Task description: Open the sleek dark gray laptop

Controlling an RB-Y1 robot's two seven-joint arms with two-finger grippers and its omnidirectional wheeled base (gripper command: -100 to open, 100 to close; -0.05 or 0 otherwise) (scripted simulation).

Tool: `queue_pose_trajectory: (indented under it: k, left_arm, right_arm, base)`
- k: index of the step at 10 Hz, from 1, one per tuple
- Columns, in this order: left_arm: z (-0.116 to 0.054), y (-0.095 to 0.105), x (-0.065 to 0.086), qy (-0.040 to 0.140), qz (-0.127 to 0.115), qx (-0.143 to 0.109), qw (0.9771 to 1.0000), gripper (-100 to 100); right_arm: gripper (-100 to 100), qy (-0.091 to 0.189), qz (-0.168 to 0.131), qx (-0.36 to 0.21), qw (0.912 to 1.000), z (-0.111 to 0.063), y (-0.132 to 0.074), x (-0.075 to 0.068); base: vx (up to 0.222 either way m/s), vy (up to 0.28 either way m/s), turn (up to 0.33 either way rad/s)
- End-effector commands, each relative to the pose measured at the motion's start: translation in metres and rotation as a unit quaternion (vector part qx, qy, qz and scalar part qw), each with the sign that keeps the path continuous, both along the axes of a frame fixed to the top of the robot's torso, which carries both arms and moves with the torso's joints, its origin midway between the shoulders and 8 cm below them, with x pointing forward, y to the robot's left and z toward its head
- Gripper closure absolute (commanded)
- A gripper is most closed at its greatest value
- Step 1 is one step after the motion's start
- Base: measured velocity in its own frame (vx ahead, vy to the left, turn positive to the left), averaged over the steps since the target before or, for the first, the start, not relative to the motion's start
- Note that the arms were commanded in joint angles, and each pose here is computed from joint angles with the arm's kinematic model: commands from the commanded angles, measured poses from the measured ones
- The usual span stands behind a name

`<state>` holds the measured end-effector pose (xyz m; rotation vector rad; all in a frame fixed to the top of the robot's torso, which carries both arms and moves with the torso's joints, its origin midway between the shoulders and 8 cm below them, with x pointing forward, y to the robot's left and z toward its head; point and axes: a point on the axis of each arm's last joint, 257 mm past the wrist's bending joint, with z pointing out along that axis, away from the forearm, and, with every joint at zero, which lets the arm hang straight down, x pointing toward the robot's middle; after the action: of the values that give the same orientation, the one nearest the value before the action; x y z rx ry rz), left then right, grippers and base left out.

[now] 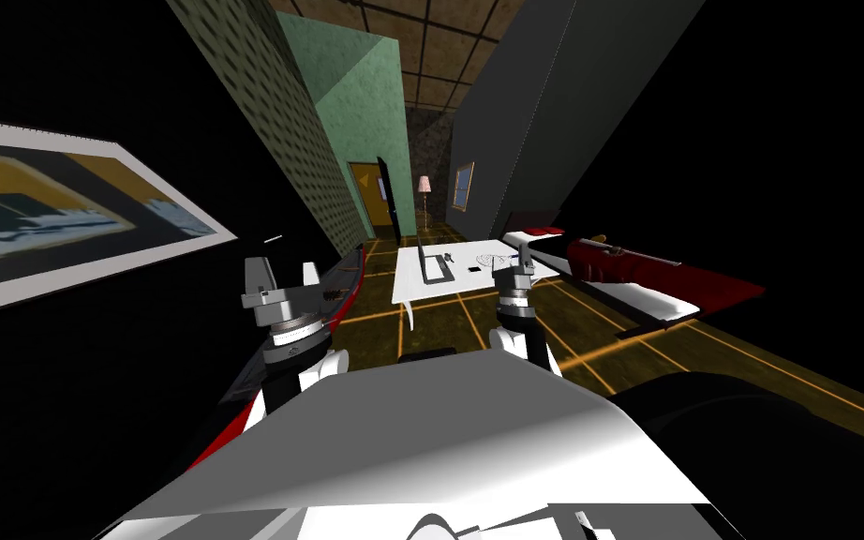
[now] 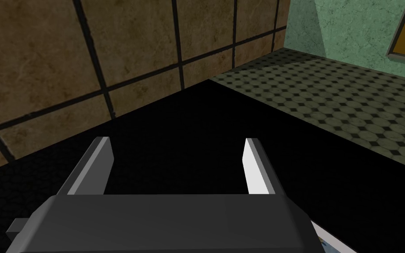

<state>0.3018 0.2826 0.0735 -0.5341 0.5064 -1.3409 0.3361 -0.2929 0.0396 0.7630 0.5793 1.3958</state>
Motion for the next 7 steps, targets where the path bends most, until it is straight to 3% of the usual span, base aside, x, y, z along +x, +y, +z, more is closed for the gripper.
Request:
queue_pose_trajectory:
  k: [1, 4, 5, 7]
  left_arm:
    - [0.0000, 0.0000, 0.0000, 0.000, 0.000, 0.000, 1.0000, 0]
    - [0.0000, 0.0000, 0.0000, 0.000, 0.000, 0.000, 1.0000, 0]
    - [0.0000, 0.0000, 0.0000, 0.000, 0.000, 0.000, 1.0000, 0]
    - [-0.0002, 0.0000, 0.0001, 0.000, 0.000, 0.000, 1.0000, 0]
  right_arm:
    - [0, 0.000, 0.000, 0.000, 1.0000, 0.0000, 0.0000, 0.0000]
    - [0, 0.000, 0.000, 0.000, 1.0000, 0.0000, 0.0000, 0.0000]
    - [-100, 0.007, 0.002, -0.020, 0.9998, -0.0027, 0.0032, 0.0025]
    - [-100, 0.021, 0.001, -0.056, 0.9982, -0.0087, 0.0072, 0.0072]
  base:
    - [0.000, 0.000, 0.000]
    - [0.000, 0.000, 0.000]
    - [0.010, 0.012, 0.012]
    - [0.016, 0.039, 0.019]
